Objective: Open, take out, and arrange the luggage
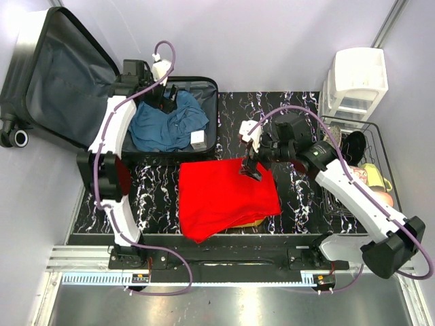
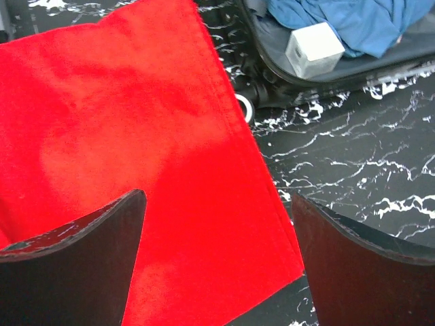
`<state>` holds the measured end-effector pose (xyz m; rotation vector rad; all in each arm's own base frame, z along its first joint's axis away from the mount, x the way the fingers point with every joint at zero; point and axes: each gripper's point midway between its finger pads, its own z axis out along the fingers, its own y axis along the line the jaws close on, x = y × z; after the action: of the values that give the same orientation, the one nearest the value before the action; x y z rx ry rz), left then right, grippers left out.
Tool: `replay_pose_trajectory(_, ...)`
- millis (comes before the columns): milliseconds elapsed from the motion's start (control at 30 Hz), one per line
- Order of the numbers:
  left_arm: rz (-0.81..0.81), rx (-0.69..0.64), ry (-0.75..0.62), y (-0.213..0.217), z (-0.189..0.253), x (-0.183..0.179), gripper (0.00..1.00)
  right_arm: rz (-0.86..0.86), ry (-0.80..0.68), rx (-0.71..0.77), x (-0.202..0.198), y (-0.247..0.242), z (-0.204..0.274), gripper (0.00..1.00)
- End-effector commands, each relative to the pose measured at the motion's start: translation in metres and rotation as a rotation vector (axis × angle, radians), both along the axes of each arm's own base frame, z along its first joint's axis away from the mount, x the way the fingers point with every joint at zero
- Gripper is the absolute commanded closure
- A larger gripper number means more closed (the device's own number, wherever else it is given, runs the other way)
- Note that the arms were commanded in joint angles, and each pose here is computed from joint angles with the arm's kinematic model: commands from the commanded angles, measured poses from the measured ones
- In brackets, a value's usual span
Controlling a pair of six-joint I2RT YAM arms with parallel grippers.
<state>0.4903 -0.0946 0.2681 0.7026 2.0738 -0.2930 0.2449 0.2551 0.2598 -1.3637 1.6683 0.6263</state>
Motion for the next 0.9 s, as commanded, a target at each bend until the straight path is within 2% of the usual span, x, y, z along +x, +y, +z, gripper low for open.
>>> replay_pose_trajectory(0,0.150,0.030,0.046,0.017,-0.036,0.046,0.01,-0.088,-0.017,0.032,0.031,-0.002,0.015,0.03)
replay_pose_trajectory(167,0.143,0.063,0.110,0.017,-0.093,0.079,0.01,-0.115,-0.003,0.011,0.044,-0.008,0.008,0.03)
replay_pose_trajectory(300,0.100,0.013,0.158,0.004,-0.123,0.085,0.01,-0.117,0.017,-0.010,0.050,-0.007,-0.001,0.03)
replay_pose_trajectory(467,0.127,0.039,0.203,-0.001,-0.164,0.097,0.01,-0.114,0.023,-0.021,0.062,-0.005,-0.005,0.03)
replay_pose_trajectory(700,0.124,0.104,0.351,0.005,-0.220,0.082,0.01,-0.119,0.032,-0.024,0.075,-0.006,-0.007,0.03)
replay_pose_trajectory(767,0.112,0.128,0.402,0.009,-0.235,0.072,0.05,-0.118,0.035,-0.024,0.077,-0.005,-0.008,0.03)
replay_pose_trajectory(800,0.102,0.134,0.417,0.009,-0.238,0.069,0.15,-0.116,0.036,-0.024,0.078,-0.005,-0.008,0.04)
replay_pose_trajectory(867,0.074,0.149,0.450,0.010,-0.243,0.060,0.26,-0.111,0.039,-0.021,0.079,-0.003,-0.008,0.05)
